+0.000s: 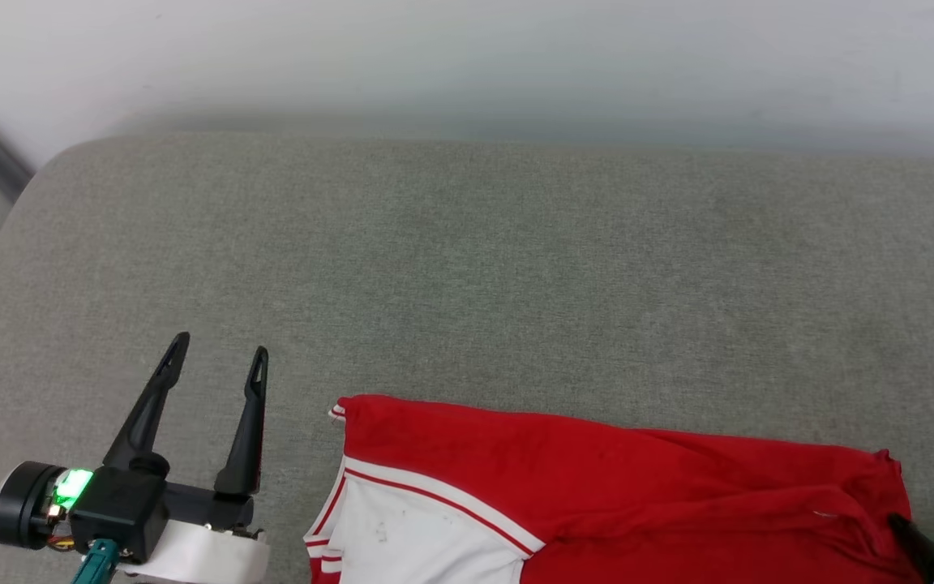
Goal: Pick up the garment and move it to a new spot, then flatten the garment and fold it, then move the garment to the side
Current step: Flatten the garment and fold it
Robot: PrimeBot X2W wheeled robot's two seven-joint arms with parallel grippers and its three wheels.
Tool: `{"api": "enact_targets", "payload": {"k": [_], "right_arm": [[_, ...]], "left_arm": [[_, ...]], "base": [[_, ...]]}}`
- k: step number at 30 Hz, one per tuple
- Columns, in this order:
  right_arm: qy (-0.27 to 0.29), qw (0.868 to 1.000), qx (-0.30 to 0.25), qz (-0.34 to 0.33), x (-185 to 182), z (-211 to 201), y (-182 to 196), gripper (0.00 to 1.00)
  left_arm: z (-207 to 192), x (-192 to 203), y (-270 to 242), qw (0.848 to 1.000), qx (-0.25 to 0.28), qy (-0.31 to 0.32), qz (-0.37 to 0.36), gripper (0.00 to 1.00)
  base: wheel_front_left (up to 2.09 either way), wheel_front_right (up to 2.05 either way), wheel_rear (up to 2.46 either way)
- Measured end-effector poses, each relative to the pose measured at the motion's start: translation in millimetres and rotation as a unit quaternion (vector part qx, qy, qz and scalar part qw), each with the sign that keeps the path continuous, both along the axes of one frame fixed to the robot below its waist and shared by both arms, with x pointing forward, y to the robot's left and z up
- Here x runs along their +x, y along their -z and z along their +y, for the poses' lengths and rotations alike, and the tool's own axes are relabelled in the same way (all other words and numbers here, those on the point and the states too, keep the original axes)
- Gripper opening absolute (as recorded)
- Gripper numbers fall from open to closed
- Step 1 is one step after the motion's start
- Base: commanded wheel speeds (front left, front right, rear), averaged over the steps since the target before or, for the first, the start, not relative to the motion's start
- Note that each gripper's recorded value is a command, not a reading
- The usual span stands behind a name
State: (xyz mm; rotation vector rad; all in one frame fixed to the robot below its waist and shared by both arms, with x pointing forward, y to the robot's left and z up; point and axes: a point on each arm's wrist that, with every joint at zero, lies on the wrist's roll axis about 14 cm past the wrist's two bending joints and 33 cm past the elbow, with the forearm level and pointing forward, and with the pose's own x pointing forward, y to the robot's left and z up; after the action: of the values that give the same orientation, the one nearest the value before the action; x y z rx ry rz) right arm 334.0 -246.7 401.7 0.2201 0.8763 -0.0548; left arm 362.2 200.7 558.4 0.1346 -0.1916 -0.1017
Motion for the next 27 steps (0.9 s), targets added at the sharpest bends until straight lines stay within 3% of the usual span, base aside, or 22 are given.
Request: {"api": "enact_targets", "payload": {"k": [5, 17, 18, 19, 20, 27], "right_arm": [[0.028, 0.999, 0.027, 0.020, 1, 5, 23, 1.00], [-0.003, 0.997, 0.063, 0.054, 4, 35, 45, 1.00], [-0.007, 0.996, 0.065, 0.056, 3, 37, 45, 0.50], [-0.013, 0.996, 0.065, 0.056, 3, 40, 46, 0.15], [-0.016, 0.996, 0.063, 0.053, 3, 41, 45, 0.00], [-0.023, 0.998, 0.049, 0.017, 5, 37, 36, 0.00]], "left_arm": [[10, 1, -1, 0.999, -0.030, -0.036, -0.008, 1.00], [17, -1, 14, 0.999, -0.019, -0.046, 0.008, 1.00], [18, -1, 14, 0.999, -0.019, -0.046, 0.008, 1.00], [18, -1, 14, 0.999, -0.018, -0.046, 0.008, 1.00], [17, 0, 14, 0.999, -0.021, -0.045, 0.008, 1.00], [12, -2, 17, 0.999, -0.029, -0.035, 0.009, 1.00]], "base": [[0.00, 0.00, 0.00], [0.00, 0.00, 0.00], [0.00, 0.00, 0.00], [0.00, 0.00, 0.00], [0.00, 0.00, 0.00], [0.00, 0.00, 0.00]]}}
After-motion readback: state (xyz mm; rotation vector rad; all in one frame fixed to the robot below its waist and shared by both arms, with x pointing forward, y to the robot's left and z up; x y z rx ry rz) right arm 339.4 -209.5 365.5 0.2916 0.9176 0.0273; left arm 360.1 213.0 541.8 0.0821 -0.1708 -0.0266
